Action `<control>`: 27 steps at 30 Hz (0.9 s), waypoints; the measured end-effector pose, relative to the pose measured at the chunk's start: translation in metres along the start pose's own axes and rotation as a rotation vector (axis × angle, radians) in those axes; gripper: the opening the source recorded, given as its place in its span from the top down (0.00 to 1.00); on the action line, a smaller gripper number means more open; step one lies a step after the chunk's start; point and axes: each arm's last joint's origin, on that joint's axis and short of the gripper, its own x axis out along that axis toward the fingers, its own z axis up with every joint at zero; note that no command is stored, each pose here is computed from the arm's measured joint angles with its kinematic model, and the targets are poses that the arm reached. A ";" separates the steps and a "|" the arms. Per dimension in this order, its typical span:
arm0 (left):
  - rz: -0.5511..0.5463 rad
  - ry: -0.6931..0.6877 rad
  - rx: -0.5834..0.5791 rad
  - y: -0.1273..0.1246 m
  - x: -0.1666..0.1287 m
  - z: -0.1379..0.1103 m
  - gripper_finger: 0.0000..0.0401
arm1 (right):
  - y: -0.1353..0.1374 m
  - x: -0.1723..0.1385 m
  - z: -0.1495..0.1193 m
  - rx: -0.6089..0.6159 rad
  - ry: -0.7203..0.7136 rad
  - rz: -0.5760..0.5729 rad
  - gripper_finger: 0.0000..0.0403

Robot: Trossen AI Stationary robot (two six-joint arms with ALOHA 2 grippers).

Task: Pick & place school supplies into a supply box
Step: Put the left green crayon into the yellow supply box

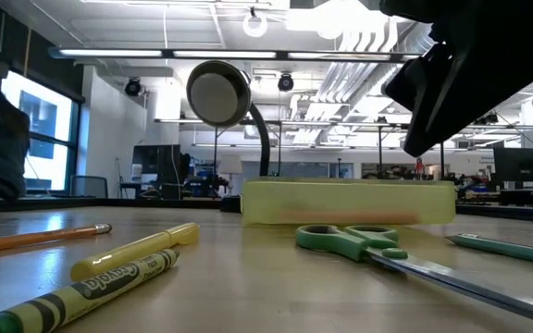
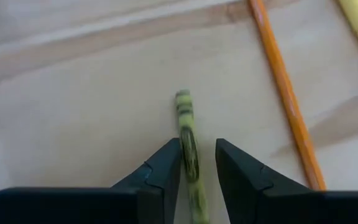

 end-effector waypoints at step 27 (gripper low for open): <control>-0.005 -0.180 0.177 -0.010 0.020 -0.023 0.66 | 0.002 0.000 0.004 -0.133 -0.043 0.024 0.77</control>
